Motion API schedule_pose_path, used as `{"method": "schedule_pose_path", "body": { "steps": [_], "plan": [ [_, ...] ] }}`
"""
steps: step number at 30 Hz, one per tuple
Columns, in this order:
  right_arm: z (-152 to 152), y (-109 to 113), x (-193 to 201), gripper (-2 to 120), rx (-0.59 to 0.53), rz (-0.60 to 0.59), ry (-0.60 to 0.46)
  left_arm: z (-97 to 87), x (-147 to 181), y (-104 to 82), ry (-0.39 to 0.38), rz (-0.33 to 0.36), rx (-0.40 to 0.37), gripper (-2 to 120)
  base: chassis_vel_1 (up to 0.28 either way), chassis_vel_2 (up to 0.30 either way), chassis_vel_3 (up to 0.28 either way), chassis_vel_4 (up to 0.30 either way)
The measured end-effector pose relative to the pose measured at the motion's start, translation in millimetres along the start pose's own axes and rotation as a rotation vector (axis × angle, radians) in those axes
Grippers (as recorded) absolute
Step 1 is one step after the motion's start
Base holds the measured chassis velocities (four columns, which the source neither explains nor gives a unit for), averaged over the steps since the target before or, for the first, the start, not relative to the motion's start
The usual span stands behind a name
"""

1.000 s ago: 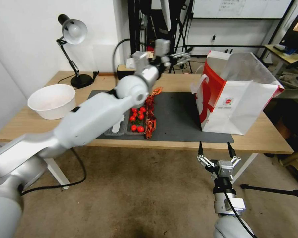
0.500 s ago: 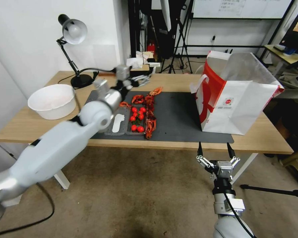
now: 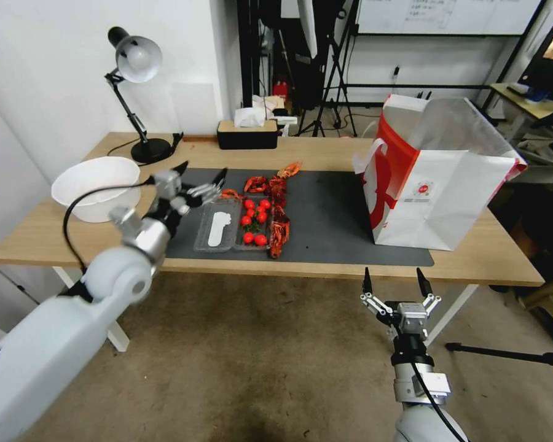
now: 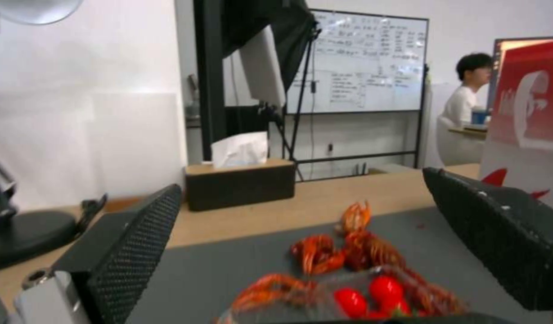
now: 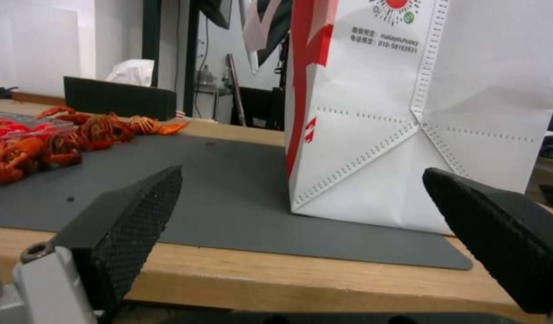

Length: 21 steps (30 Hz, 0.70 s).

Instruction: Pick up the trash from the table and place it into the takeout bag.

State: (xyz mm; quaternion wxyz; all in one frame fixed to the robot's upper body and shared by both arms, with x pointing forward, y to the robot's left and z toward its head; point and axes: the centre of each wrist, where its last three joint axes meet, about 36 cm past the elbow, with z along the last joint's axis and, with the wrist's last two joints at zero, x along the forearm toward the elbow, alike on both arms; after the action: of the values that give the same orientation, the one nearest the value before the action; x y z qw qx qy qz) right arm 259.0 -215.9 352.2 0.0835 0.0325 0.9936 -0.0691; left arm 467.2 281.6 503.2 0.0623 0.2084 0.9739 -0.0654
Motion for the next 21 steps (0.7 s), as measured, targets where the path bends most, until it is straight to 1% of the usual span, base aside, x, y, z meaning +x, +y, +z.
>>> {"method": "schedule_pose_path", "body": {
  "steps": [1,2,3,5,6,8,9,10,12,13,16,17,20,21],
  "plan": [
    [0,0,0,100,0.000,-0.001,0.000,3.2,10,1.8,-0.006,-0.013,-0.016,100,0.000,0.000,0.000,0.000],
    [0,0,0,100,0.000,-0.001,0.000,3.2,10,1.8,-0.006,-0.013,-0.016,100,0.000,0.000,0.000,0.000],
    [1,1,1,100,-0.001,-0.002,0.001,12.0,25,2.6,-0.004,-0.032,-0.036,100,0.000,0.000,0.000,0.000],
    [1,1,1,100,-0.001,-0.003,0.002,21.7,39,1.5,0.004,-0.050,-0.050,100,0.000,0.000,0.000,0.000],
    [1,1,1,100,-0.001,-0.003,0.002,21.7,39,1.5,0.004,-0.050,-0.050,100,0.000,0.000,0.000,0.000],
    [2,1,1,100,-0.002,-0.004,0.003,29.9,50,-0.6,0.007,-0.068,-0.052,100,0.000,0.000,0.000,0.000],
    [2,1,1,100,-0.002,-0.004,0.003,29.9,50,-0.6,0.007,-0.068,-0.052,100,0.000,0.000,0.000,0.000],
    [3,1,1,100,-0.002,-0.004,0.002,32.9,54,-1.0,0.008,-0.076,-0.058,100,0.000,0.000,0.000,0.000],
    [4,1,3,100,-0.003,-0.005,0.004,42.5,73,-1.1,0.003,-0.114,-0.095,100,0.000,0.000,0.000,0.000],
    [4,1,3,100,-0.003,-0.005,0.004,42.5,73,-1.1,0.003,-0.114,-0.095,100,0.000,0.000,0.000,0.000],
    [6,2,4,100,-0.004,-0.008,0.005,55.7,107,3.1,-0.011,-0.162,-0.138,100,0.000,0.000,0.000,0.000],
    [6,2,4,100,-0.004,-0.008,0.005,55.7,107,3.1,-0.011,-0.162,-0.138,100,0.000,0.000,0.000,0.000],
    [7,4,3,100,-0.006,-0.016,0.005,71.2,143,5.1,-0.001,-0.209,-0.161,100,0.000,0.000,0.000,0.000],
    [7,4,3,100,-0.006,-0.016,0.005,71.2,143,5.1,-0.001,-0.209,-0.161,100,0.000,0.000,0.000,0.000]
  ]
}}
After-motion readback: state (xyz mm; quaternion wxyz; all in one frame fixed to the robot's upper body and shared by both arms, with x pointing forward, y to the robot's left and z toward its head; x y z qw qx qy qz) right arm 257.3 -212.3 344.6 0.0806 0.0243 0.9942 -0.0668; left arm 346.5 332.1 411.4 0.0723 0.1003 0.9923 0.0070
